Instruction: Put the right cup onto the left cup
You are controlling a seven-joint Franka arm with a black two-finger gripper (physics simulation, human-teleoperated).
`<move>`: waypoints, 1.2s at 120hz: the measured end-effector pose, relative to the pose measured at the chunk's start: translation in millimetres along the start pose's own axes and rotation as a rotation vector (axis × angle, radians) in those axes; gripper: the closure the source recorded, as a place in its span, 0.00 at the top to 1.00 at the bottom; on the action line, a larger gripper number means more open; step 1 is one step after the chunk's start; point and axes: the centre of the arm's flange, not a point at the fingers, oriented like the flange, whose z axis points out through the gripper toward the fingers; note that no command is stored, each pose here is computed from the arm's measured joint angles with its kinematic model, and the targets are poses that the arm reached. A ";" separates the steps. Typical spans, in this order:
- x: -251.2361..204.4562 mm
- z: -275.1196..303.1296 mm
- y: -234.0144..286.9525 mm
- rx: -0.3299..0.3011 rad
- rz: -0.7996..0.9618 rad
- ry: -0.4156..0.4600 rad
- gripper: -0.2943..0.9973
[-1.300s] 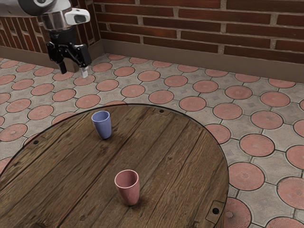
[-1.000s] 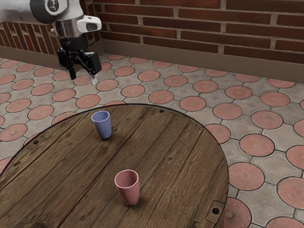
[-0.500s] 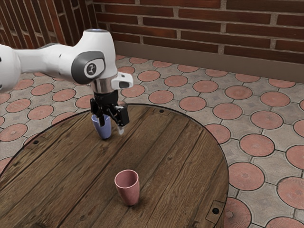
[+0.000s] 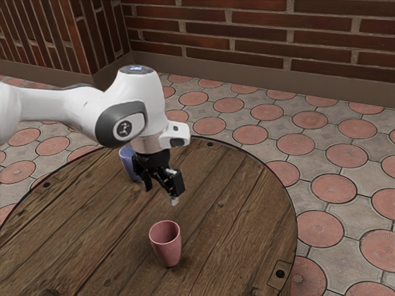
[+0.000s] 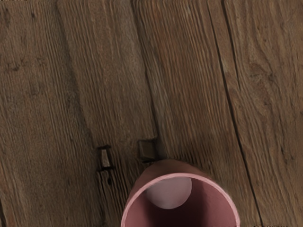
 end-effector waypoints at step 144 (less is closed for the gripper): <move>-14.2 64.0 58.4 -0.069 -0.147 -0.063 0.77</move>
